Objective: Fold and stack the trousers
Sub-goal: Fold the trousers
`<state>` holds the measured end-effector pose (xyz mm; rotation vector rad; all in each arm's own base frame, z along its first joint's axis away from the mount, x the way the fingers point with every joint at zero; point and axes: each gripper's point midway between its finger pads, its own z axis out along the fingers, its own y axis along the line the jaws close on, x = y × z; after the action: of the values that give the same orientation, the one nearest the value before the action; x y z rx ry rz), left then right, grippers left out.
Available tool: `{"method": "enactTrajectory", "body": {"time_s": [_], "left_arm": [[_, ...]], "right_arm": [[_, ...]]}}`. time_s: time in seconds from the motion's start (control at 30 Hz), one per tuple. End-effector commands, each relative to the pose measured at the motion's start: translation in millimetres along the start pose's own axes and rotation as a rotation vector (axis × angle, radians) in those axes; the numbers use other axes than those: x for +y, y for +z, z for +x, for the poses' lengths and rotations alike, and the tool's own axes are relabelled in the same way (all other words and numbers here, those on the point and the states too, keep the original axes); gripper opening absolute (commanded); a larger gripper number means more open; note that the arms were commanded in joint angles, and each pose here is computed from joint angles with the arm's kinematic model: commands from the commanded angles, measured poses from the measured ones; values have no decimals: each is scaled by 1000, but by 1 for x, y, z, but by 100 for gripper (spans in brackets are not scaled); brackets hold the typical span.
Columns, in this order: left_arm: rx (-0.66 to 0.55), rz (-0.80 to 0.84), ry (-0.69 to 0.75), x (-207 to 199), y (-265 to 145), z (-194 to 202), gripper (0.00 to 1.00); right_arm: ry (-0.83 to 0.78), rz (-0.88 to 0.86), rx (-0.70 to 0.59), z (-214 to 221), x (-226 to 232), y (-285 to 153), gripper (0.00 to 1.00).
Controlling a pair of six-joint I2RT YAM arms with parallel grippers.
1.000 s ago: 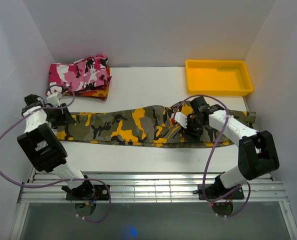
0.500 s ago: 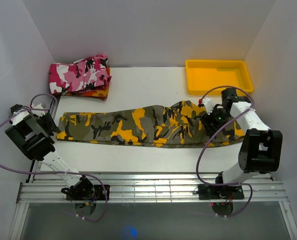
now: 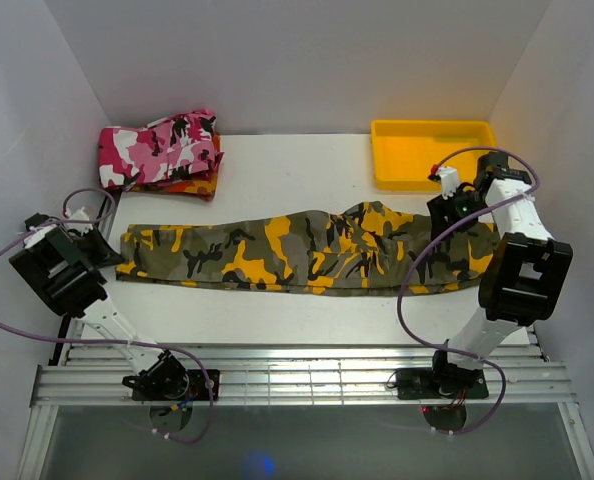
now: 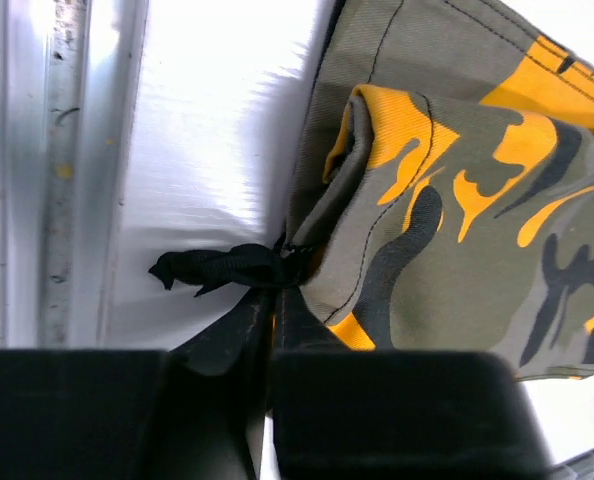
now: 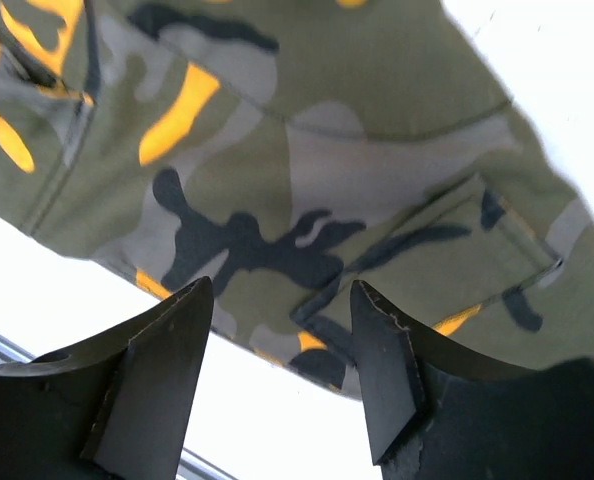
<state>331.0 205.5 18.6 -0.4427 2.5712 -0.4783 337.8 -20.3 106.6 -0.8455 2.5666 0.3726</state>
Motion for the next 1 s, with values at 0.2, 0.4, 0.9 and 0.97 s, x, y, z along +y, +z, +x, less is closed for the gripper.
{"method": "enactTrajectory", "body": {"time_s": [0.2,0.4,0.9,0.97], "left_arm": [[49,-18,-27,4,3,18,0],[-4,-92,6,14,-16,-6,0],[-175,-188,91,10,-76,-75,0],[-178,-183,99,8,-79,-78,0]], "right_arm": [[147,190,-38,-41,-49,4,62],[276,342,17,21,-97,-36,69],[318,261,295,151,-115,10,59],[280,166,215,123,-91,4,61]]}}
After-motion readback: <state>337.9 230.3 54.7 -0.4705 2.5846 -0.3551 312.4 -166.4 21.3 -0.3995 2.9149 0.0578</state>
